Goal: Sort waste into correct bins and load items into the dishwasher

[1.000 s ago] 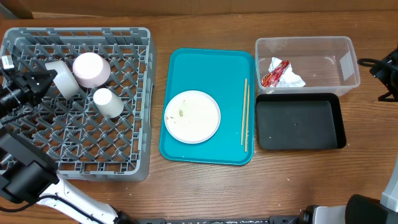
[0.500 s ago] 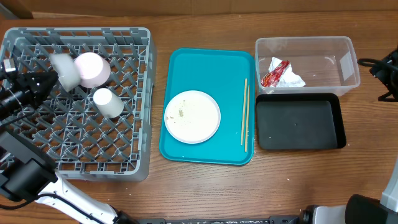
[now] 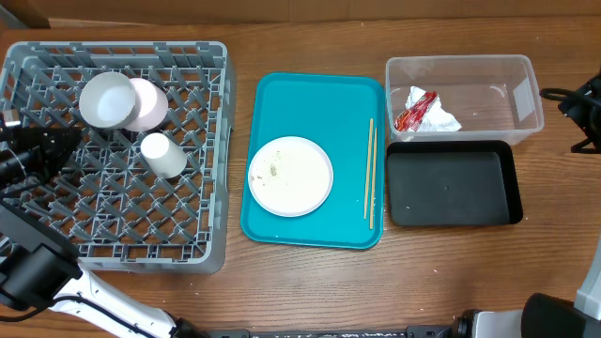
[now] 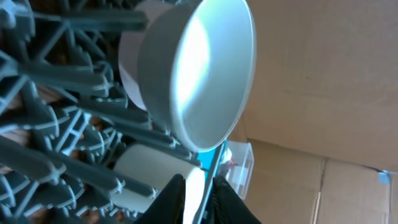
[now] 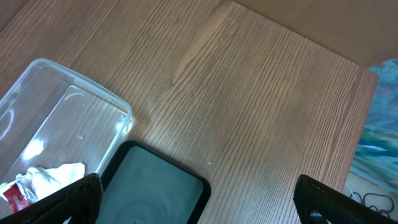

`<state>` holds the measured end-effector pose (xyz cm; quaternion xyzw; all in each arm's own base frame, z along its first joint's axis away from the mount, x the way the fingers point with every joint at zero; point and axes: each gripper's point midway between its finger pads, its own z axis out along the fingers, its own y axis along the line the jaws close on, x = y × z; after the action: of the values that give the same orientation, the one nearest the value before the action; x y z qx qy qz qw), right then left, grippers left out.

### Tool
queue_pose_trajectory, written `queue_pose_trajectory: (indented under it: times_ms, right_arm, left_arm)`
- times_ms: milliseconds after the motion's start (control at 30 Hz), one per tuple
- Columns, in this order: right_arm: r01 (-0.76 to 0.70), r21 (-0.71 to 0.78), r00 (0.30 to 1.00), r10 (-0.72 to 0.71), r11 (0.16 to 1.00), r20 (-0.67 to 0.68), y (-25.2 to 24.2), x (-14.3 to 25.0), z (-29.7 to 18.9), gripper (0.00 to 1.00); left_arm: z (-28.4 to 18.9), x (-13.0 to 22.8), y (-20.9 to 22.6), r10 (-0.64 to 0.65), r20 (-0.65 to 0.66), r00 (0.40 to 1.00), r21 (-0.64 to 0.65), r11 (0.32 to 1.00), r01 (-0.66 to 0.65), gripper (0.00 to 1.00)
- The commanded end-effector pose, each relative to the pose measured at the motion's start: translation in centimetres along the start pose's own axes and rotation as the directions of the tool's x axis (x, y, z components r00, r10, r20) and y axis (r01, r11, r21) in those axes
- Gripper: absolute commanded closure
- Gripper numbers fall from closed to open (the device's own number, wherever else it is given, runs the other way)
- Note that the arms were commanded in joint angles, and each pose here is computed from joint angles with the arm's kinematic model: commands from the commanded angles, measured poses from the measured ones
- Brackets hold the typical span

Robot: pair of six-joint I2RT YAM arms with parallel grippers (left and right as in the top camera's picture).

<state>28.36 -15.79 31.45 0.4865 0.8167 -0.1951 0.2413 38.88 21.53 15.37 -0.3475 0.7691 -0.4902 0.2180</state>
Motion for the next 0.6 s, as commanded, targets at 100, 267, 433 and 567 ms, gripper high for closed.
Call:
queue_pose_trajectory:
  times_ms: [100,267,433,567]
  right_arm:
    - [-0.006,0.001,1.0,0.006,1.0,0.011,-0.2,-0.2,-0.2,0.0]
    - [-0.006,0.001,1.0,0.006,1.0,0.011,-0.2,-0.2,-0.2,0.0]
    - [-0.006,0.001,1.0,0.006,1.0,0.011,-0.2,-0.2,-0.2,0.0]
    - [-0.006,0.001,1.0,0.006,1.0,0.011,-0.2,-0.2,-0.2,0.0]
  left_arm:
    - [0.5,1.4,-7.4,0.334,-0.005,0.943,0.132,0.935,-0.33,0.8]
    - [2.1,3.9,-12.6,0.552,-0.071,0.831,0.019,0.834,-0.552,0.63]
    - [5.1,4.0,-12.5,0.562,-0.174,0.809,-0.442,0.69,-0.574,0.44]
    - [6.7,3.6,-11.6,0.549,-0.154,0.821,-0.75,0.476,-0.459,0.41]
